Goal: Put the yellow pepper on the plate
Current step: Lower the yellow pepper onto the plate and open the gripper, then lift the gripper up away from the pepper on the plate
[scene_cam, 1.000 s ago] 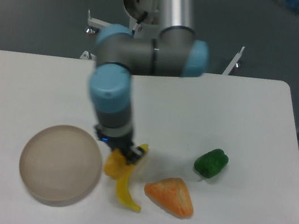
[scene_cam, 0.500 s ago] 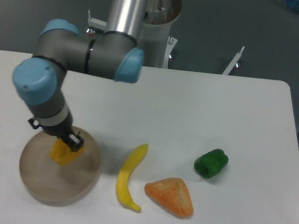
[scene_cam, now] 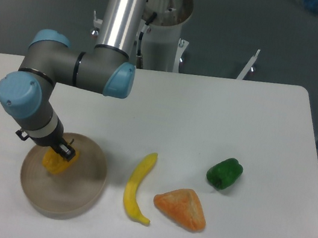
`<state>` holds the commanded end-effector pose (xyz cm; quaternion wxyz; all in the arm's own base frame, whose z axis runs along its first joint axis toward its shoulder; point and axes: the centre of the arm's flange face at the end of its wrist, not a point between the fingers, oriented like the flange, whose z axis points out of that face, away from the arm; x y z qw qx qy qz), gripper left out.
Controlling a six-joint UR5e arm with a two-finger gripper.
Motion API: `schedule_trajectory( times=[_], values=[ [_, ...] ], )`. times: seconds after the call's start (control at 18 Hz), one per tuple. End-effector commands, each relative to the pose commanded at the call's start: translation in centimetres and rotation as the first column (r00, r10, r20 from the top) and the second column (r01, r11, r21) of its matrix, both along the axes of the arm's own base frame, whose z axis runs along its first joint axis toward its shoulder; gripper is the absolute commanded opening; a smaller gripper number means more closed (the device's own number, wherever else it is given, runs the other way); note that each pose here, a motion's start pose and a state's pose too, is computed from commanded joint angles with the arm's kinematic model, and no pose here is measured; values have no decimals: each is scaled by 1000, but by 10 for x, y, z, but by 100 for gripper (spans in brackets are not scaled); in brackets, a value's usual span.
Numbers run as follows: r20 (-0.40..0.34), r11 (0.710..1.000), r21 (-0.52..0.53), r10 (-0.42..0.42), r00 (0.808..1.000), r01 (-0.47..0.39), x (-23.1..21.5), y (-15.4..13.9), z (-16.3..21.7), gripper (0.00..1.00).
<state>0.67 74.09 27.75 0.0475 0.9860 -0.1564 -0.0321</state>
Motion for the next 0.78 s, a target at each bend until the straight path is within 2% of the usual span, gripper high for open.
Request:
schedule_trajectory(
  times=[0.17,0.33,0.39,0.44,0.5,0.56,0.78],
  values=[
    [4,1000,-4,-1,1000,1,1,1,-5,42],
    [4,1000,-3,-3,1000,3,1,2,-4,48],
    [4,1000,-3,-3,1000,3,1,2,-4,59],
    [-1,1000,-1,-5,1000,5,1,2,-3,82],
    [-5,1000,5,-3,1000,3,-1,2,0,97],
    [-6,1000,10,-2,1000,2,-1,3,4,100],
    [-13,999,34,3,1000,-2,-14,0,22,100]
  ],
)
